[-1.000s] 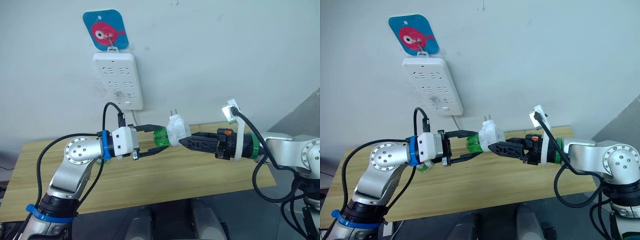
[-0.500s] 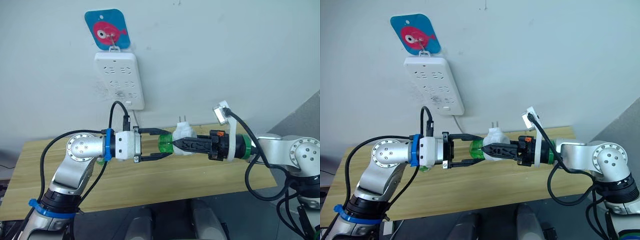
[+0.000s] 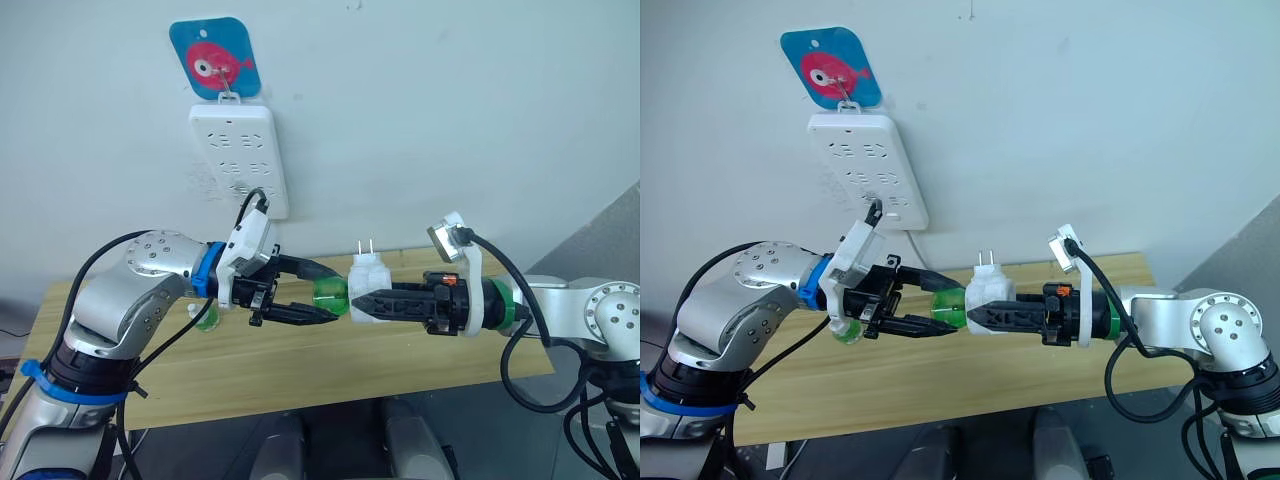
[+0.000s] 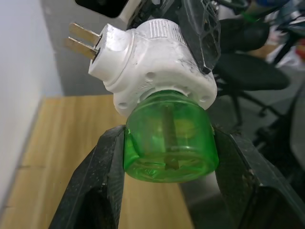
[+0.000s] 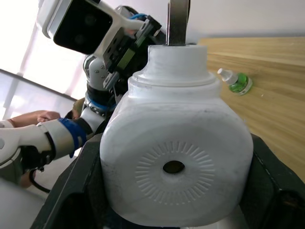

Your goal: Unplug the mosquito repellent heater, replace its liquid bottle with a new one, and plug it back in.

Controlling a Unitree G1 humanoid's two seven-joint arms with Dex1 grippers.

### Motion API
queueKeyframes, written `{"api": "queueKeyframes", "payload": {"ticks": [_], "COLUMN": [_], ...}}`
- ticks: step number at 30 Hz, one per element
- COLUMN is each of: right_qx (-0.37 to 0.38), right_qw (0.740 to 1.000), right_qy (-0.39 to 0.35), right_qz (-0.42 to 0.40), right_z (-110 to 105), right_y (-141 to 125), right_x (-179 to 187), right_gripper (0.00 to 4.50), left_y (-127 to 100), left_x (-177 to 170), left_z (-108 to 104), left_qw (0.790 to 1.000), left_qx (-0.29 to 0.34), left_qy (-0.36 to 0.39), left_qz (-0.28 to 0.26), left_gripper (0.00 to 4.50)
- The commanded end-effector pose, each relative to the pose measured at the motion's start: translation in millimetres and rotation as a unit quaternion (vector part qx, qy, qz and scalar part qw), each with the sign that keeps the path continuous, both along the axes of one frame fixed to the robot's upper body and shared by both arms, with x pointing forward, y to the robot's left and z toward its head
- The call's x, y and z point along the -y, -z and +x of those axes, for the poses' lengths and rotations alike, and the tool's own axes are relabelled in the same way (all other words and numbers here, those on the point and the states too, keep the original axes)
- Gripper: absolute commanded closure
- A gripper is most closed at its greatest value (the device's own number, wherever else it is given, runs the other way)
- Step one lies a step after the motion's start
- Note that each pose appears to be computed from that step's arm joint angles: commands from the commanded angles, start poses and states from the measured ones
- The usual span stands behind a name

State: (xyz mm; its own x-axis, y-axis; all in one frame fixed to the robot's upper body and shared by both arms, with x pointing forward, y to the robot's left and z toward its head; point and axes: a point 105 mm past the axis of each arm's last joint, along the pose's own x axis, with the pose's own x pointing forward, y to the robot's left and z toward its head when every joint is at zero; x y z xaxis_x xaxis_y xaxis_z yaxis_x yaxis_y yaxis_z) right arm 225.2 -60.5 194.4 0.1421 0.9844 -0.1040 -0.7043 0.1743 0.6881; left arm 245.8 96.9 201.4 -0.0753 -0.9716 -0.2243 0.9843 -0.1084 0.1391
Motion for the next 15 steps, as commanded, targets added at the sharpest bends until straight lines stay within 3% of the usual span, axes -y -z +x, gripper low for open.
{"api": "queueKeyframes", "payload": {"ticks": [1,6,9,11,15], "right_qx": [0.016,0.017,0.017,0.017,0.017], "right_qw": [0.999,0.998,0.998,0.998,0.998], "right_qy": [-0.022,0.002,0.01,0.012,0.011], "right_qz": [0.042,0.056,0.058,0.059,0.059], "right_z": [-10,-4,-2,-2,-2], "right_y": [-16,-19,-19,-19,-19], "right_x": [-2,1,2,2,1], "right_gripper": [1.48,1.48,1.48,1.48,1.48], "left_y": [-6,6,16,13,8], "left_x": [-1,-5,-11,-12,-9], "left_z": [4,2,-7,-3,-4], "left_qw": [0.998,0.976,0.967,0.958,0.939], "left_qx": [0.055,0.211,0.241,0.257,0.311], "left_qy": [-0.002,-0.011,-0.029,-0.071,-0.074], "left_qz": [-0.023,-0.055,-0.082,-0.108,-0.128], "left_gripper": [1.51,0.03,0.0,0.0,0.0]}}
